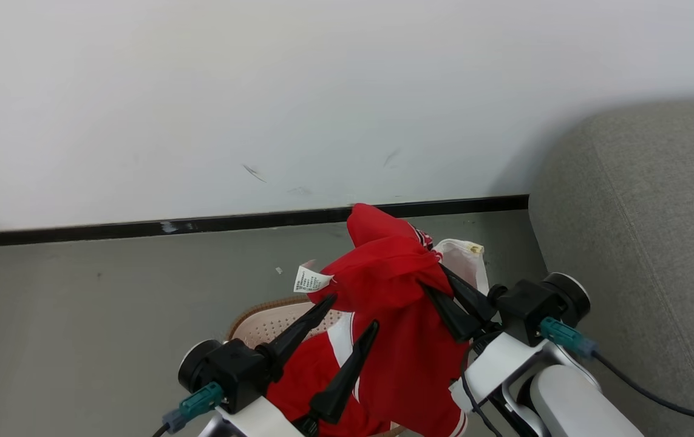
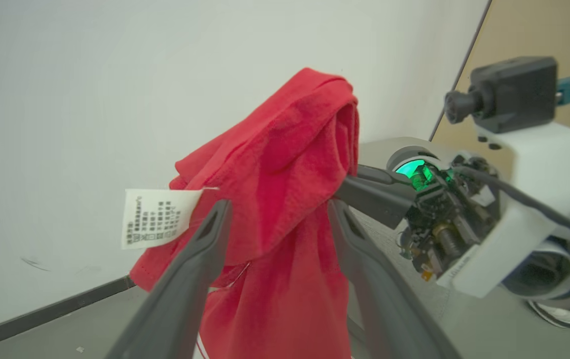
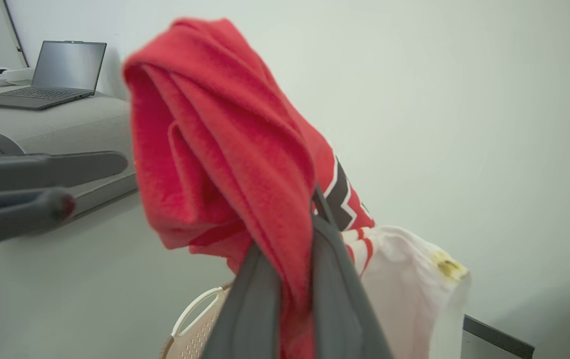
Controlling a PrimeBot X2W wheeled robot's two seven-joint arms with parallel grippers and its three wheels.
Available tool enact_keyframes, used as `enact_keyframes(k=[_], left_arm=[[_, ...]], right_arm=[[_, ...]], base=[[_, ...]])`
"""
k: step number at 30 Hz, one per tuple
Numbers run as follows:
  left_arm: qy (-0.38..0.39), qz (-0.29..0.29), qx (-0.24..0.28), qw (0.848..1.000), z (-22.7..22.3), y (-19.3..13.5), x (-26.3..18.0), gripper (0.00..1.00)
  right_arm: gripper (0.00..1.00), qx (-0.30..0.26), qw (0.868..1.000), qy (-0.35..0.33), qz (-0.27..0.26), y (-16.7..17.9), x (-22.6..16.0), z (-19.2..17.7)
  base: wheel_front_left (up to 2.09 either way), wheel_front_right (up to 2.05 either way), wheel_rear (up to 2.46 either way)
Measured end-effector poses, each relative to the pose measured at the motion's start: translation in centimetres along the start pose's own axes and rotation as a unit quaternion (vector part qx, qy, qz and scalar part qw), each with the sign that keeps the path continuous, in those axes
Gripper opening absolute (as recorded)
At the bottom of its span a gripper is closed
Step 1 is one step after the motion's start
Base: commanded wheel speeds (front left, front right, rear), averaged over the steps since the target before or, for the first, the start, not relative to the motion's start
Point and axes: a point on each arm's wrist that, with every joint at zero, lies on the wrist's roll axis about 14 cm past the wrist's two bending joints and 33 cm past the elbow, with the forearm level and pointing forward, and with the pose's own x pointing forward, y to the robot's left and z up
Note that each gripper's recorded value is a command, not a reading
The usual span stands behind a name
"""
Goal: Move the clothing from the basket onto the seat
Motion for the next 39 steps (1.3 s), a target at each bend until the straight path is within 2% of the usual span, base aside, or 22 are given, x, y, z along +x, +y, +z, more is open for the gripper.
enact_keyframes(k=[17, 33, 39], left_arm=[[0.025, -0.057, -0.015, 0.998, -2.2, -2.4, 1.8, 1.00], [0.045, -0.108, -0.036, 0.993, -4.2, -4.6, 3.5, 1.00], [0.048, -0.120, -0.044, 0.991, -4.8, -5.1, 4.1, 1.00]], right_arm=[[0.00, -0.028, 0.991, 0.031, -0.130, -7.8, -5.6, -1.0], [0.00, -0.069, 0.972, 0.048, -0.220, -12.7, -10.7, -0.3], [0.00, -0.061, 0.960, 0.045, -0.270, -15.4, -12.7, 0.1]], base=[[0.00, 0.00, 0.00], [0.00, 0.00, 0.00], [0.00, 0.00, 0.00]])
